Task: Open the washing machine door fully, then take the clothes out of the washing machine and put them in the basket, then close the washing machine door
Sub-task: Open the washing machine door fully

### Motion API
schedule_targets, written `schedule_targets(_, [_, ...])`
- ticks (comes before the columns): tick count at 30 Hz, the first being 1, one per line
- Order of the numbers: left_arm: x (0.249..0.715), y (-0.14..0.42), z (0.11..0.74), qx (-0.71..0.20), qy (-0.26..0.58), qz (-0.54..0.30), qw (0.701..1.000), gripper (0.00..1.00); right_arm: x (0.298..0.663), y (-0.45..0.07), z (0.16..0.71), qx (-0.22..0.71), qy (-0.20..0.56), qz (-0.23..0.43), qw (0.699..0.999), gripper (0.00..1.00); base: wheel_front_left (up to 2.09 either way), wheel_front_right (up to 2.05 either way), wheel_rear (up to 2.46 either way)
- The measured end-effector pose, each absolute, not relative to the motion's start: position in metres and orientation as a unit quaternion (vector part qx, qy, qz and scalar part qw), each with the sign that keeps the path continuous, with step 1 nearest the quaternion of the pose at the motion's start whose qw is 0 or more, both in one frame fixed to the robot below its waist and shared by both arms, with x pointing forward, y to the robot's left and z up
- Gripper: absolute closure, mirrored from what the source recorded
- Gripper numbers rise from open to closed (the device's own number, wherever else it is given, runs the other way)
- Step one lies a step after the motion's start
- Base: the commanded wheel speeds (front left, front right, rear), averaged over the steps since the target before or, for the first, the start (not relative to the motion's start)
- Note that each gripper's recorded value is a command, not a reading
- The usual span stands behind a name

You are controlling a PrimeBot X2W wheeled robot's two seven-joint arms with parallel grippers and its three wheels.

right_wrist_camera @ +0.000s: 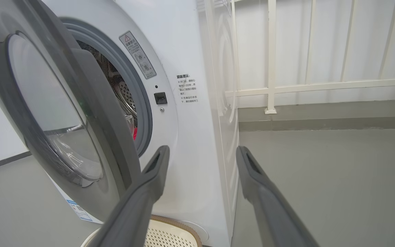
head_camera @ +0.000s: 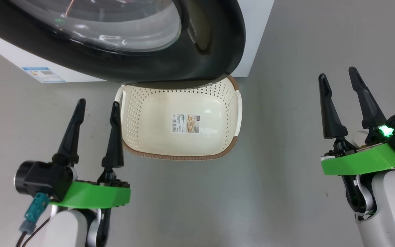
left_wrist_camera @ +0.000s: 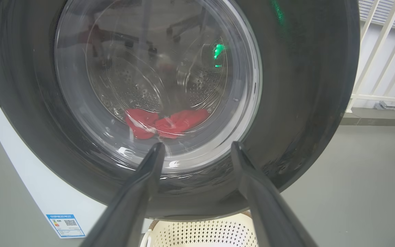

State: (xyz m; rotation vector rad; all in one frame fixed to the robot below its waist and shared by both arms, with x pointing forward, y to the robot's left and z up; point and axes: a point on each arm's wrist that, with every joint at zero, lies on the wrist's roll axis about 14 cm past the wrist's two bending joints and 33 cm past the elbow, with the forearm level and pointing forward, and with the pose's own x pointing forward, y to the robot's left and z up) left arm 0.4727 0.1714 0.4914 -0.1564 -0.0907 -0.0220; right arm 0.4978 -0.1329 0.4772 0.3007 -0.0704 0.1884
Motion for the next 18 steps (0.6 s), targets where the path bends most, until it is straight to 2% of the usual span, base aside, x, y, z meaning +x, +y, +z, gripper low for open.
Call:
schedule_targets(6, [0.473, 0.170, 0.492, -0.081, -0.046, -0.012, 0.996, 0.00, 0.497, -0.133, 0.474, 0.148, -0.029, 0.093, 0.984, 0.00, 0.00, 0.00, 0.00])
schedule_targets(7, [0.472, 0.170, 0.492, -0.082, -0.046, -0.012, 0.996, 0.00, 0.497, -0.133, 0.473, 0.148, -0.027, 0.092, 0.984, 0.50, 0.00, 0.00, 0.00])
schedule_targets(9, [0.472, 0.171, 0.492, -0.082, -0.045, -0.012, 0.996, 0.00, 0.496, -0.133, 0.470, 0.147, -0.023, 0.092, 0.985, 0.90, 0.00, 0.00, 0.00])
schedule_targets(10, [0.472, 0.171, 0.492, -0.082, -0.045, -0.012, 0.996, 0.00, 0.496, -0.133, 0.468, 0.147, -0.020, 0.092, 0.985, 1.00, 0.00, 0.00, 0.00])
schedule_targets(14, [0.472, 0.171, 0.491, -0.081, -0.045, -0.011, 0.996, 0.00, 0.494, -0.129, 0.457, 0.159, -0.002, 0.093, 0.983, 1.00, 0.00, 0.00, 0.00])
schedule_targets(18, [0.471, 0.172, 0.492, -0.081, -0.045, -0.010, 0.996, 0.00, 0.497, -0.133, 0.445, 0.253, 0.017, 0.059, 0.965, 1.00, 0.00, 0.00, 0.00])
